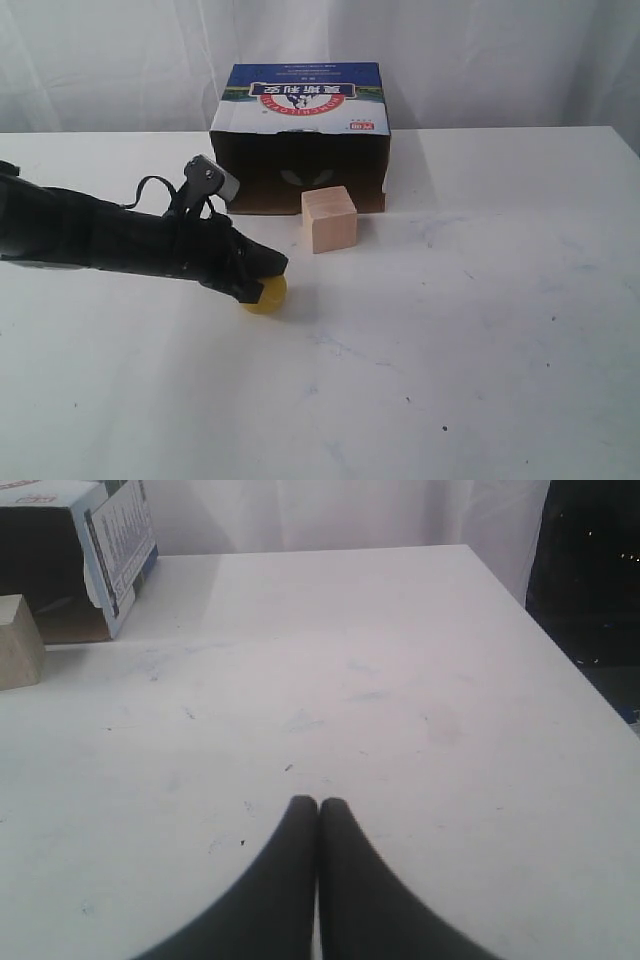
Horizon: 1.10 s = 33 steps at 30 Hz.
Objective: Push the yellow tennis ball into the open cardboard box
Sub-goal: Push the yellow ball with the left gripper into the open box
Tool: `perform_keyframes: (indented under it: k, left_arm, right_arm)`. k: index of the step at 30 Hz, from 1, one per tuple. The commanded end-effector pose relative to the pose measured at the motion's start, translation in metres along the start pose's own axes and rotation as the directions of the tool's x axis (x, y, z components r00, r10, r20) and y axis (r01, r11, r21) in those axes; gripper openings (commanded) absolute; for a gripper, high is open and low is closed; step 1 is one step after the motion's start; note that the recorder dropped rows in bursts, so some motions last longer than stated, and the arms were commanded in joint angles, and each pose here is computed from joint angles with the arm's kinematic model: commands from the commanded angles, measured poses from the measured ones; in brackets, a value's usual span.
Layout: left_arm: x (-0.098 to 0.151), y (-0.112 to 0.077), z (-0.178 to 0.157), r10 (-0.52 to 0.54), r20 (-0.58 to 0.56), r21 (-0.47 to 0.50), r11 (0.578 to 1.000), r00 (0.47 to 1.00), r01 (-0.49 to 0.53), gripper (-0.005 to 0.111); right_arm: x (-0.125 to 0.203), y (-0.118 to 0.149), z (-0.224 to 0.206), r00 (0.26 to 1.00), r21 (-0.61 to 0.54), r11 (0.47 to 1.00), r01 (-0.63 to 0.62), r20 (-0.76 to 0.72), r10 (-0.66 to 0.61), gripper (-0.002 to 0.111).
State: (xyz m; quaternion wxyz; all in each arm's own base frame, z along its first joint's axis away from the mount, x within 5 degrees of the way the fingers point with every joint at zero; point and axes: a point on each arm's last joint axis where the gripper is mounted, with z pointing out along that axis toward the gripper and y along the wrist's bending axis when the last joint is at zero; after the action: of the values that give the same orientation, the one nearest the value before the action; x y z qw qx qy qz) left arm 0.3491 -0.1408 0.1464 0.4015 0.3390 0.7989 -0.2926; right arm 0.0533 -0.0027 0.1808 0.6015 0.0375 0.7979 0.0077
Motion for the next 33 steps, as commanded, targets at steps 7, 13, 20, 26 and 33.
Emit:
perform_keyframes:
  k: [7, 13, 20, 26, 33]
  left_arm:
    - [-0.009, 0.017, 0.004, 0.046, -0.016, -0.109, 0.993, 0.999, -0.047, 0.0]
    - [-0.03, 0.022, 0.004, 0.087, 0.033, -0.125, 0.989, 0.996, -0.082, 0.0]
    - [-0.051, 0.027, 0.003, 0.128, 0.082, -0.143, 0.983, 0.988, -0.116, 0.0]
    - [-0.067, 0.026, -0.004, 0.106, 0.123, -0.159, 0.984, 0.987, -0.086, 0.0]
    - [-0.06, 0.011, -0.018, -0.033, 0.133, -0.122, 0.991, 0.991, 0.049, 0.0]
  right_arm:
    - [-0.001, 0.0, 0.0, 1.0, 0.001, 1.0, -0.001, 0.018, 0.001, 0.0]
    - [-0.001, 0.0, 0.0, 1.0, 0.001, 1.0, -0.001, 0.018, 0.001, 0.0]
    - [-0.001, 0.0, 0.0, 1.0, 0.001, 1.0, -0.001, 0.018, 0.001, 0.0]
    - [-0.001, 0.0, 0.0, 1.0, 0.001, 1.0, -0.001, 0.018, 0.001, 0.0]
    - [-0.001, 0.0, 0.0, 1.0, 0.001, 1.0, -0.001, 0.018, 0.001, 0.0]
